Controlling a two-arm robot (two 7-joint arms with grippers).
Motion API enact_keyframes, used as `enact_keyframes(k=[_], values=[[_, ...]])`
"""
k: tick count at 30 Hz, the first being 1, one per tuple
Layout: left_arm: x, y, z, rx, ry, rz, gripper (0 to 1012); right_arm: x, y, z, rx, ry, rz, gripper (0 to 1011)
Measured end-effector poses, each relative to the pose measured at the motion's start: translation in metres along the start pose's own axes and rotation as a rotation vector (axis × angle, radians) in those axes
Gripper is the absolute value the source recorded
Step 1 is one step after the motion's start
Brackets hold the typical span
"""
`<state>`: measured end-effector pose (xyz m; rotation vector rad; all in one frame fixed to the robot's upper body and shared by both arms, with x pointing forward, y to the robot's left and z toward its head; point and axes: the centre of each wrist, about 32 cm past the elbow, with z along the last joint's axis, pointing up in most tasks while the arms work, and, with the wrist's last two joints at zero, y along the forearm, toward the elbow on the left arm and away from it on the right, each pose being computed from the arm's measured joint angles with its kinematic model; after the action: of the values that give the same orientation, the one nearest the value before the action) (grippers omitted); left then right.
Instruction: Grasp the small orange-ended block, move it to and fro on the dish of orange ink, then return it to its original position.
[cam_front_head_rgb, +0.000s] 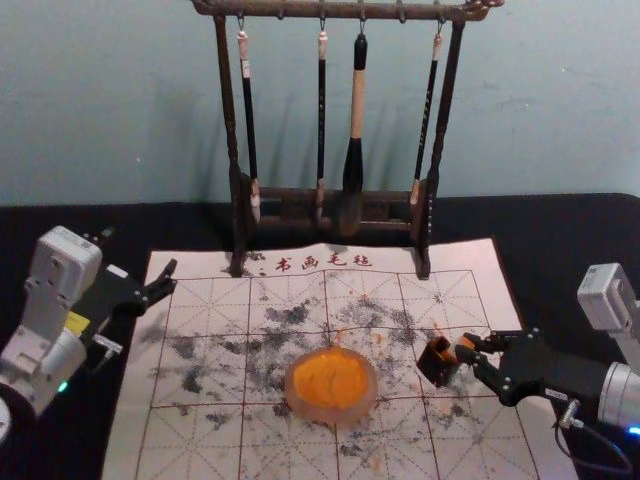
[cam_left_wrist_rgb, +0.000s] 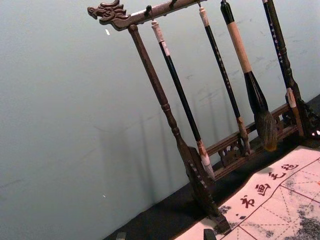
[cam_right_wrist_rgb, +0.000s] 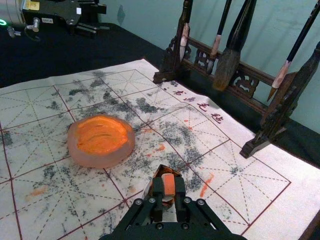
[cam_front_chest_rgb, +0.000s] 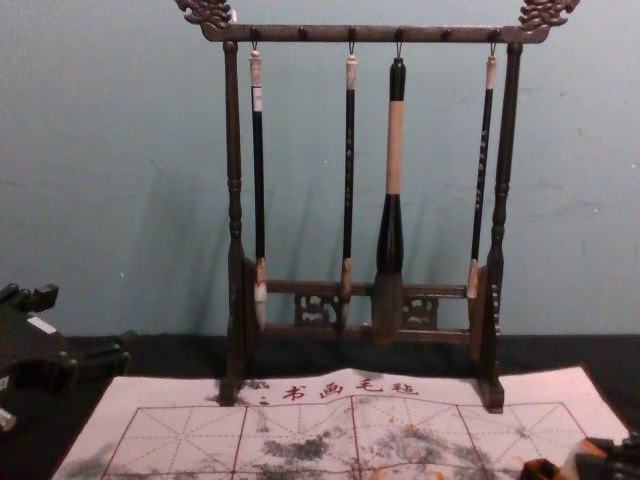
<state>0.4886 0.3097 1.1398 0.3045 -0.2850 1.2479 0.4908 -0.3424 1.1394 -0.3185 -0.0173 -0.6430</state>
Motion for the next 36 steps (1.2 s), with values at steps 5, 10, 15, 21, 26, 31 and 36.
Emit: enact_keyframes(k=[5, 10, 15, 21, 26, 31, 36], values=[[0.0, 0.0, 0.0, 0.0, 0.0, 0.0, 1001, 0.0, -0.001, 0.001, 0.001, -0.004, 0.006, 112], [0.0, 0.0, 0.0, 0.0, 0.0, 0.0, 1001, -0.001, -0.002, 0.003, 0.005, -0.01, 0.017, 111], [0.0, 0.0, 0.0, 0.0, 0.0, 0.0, 1001, -0.002, -0.004, 0.007, 0.015, -0.013, 0.021, 112], [0.0, 0.0, 0.0, 0.0, 0.0, 0.0, 1001, -0.003, -0.008, 0.012, 0.026, -0.022, 0.019, 111], [0.0, 0.0, 0.0, 0.0, 0.0, 0.0, 1001, -0.002, -0.012, 0.018, 0.031, -0.041, 0.011, 111], [0.0, 0.0, 0.0, 0.0, 0.0, 0.0, 1001, 0.0, -0.019, 0.028, 0.05, -0.078, -0.004, 112], [0.0, 0.0, 0.0, 0.0, 0.0, 0.0, 1001, 0.002, -0.021, 0.037, 0.08, -0.096, -0.017, 111]])
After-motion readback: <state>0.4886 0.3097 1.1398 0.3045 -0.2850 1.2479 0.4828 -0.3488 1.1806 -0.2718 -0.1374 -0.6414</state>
